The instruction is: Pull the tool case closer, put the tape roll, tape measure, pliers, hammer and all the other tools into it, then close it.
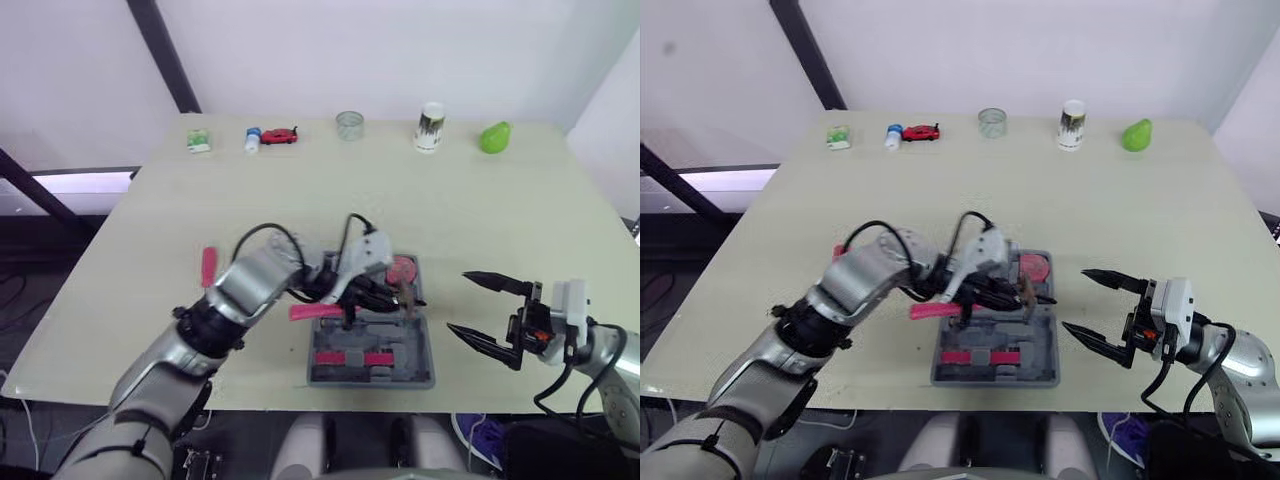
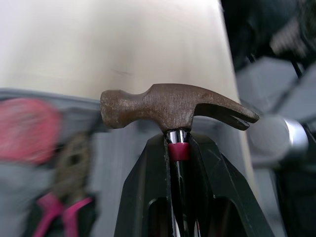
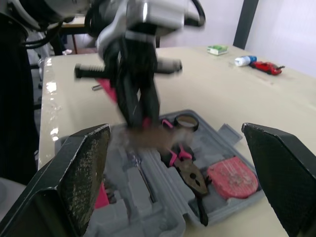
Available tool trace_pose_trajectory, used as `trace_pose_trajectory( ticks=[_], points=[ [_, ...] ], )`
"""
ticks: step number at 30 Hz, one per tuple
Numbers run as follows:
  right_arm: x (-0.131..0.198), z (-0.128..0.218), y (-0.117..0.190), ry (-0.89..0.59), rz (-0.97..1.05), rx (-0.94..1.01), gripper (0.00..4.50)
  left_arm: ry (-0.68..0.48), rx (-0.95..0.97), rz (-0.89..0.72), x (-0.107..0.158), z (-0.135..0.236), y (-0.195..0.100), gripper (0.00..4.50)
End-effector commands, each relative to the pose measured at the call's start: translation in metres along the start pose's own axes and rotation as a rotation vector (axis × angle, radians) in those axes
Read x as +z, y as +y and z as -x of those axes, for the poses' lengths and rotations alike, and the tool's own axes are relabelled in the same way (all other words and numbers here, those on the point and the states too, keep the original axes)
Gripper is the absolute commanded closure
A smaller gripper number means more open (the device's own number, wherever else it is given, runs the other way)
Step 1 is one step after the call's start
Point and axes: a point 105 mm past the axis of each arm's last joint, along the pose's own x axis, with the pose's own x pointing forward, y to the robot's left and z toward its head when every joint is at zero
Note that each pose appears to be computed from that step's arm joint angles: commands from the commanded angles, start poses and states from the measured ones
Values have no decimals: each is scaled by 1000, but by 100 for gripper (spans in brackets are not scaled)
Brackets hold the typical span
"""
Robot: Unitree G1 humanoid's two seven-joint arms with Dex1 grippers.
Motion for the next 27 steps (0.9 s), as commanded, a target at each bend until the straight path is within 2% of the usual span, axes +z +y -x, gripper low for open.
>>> trace_pose_trajectory(
  ticks=[1, 5, 10, 14, 22, 27],
  points=[
    [8, 3, 1, -19, 46, -30, 0, 70, -30, -83, 5, -4, -3, 436],
    [5, 2, 3, -22, 43, -45, 0, 164, -64, -168, 9, -13, -6, 436],
    [5, 0, 2, -32, 50, -67, 0, 219, -39, -219, 11, -22, 0, 436],
    [3, 2, 4, -31, 49, -83, 0, 330, -27, -227, 2, -27, 1, 436],
    [3, 4, 4, -29, 46, -88, 0, 387, 25, -151, 1, -40, 4, 436],
    [-2, 16, 6, 26, 25, -56, 0, 391, 62, -132, 0, -45, 9, 436]
  ],
)
